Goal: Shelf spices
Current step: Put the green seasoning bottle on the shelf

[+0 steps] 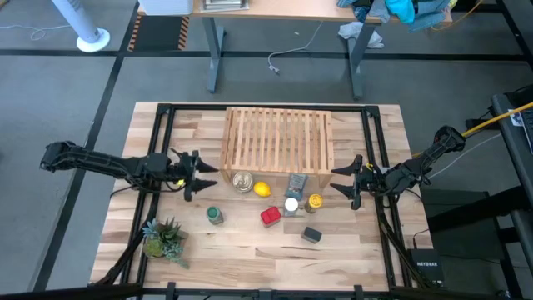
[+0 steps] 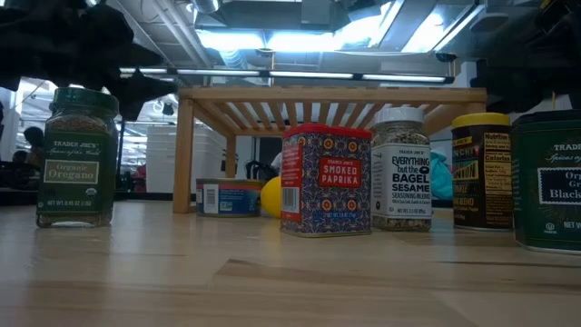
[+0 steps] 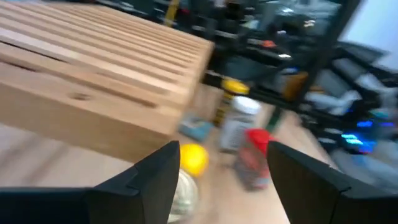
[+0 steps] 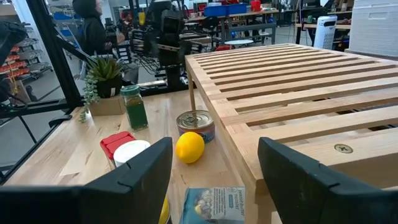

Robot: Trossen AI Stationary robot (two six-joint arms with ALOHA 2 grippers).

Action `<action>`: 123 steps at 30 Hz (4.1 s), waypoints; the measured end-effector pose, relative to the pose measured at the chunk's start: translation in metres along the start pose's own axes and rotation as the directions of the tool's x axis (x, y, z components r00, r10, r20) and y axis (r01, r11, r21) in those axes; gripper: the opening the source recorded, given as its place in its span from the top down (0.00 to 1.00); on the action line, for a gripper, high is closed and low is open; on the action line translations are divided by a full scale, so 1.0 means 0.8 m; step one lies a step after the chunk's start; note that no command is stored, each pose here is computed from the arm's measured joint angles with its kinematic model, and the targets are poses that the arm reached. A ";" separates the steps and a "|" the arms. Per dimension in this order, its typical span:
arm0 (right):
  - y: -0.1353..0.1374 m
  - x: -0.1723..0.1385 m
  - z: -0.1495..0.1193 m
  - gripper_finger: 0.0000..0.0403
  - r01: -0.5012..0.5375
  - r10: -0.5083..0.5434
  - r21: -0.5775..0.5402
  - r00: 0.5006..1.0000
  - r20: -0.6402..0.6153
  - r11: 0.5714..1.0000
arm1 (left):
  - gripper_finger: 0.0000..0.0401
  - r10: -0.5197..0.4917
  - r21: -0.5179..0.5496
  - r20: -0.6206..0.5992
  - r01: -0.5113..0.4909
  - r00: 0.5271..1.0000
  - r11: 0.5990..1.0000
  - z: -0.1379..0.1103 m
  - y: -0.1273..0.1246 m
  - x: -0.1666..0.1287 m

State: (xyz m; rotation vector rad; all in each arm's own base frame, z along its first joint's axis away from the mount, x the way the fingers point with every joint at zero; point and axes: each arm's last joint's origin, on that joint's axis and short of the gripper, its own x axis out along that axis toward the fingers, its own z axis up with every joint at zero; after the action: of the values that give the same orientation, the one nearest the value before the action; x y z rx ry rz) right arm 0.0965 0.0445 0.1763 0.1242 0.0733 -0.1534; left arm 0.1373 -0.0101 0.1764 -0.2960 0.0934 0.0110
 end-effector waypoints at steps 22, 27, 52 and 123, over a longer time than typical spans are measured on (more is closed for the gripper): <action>0.002 0.000 0.001 0.40 -0.045 0.045 0.008 0.999 -0.001 0.999 | 0.42 -0.031 0.052 -0.106 0.037 0.994 0.998 0.019 -0.106 -0.010; 0.002 0.000 0.001 0.40 -0.045 0.045 0.007 0.999 -0.001 0.999 | 0.42 0.029 0.120 -0.139 -0.012 0.990 0.993 0.010 -0.135 -0.001; 0.005 0.000 -0.003 0.40 -0.142 0.140 -0.057 0.989 -0.043 0.988 | 0.42 0.354 0.254 -0.190 -0.302 0.916 0.919 0.029 -0.182 0.024; 0.005 -0.001 -0.014 0.40 -0.213 0.209 -0.015 0.968 -0.139 0.977 | 0.42 0.522 0.744 -0.558 0.110 0.644 0.660 -0.034 -0.175 0.091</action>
State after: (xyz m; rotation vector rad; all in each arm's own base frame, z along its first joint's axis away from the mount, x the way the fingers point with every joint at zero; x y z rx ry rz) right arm 0.0954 0.0503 0.1655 0.1116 0.1981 0.0690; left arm 0.2106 -0.1524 0.1848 0.5722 0.9626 0.1090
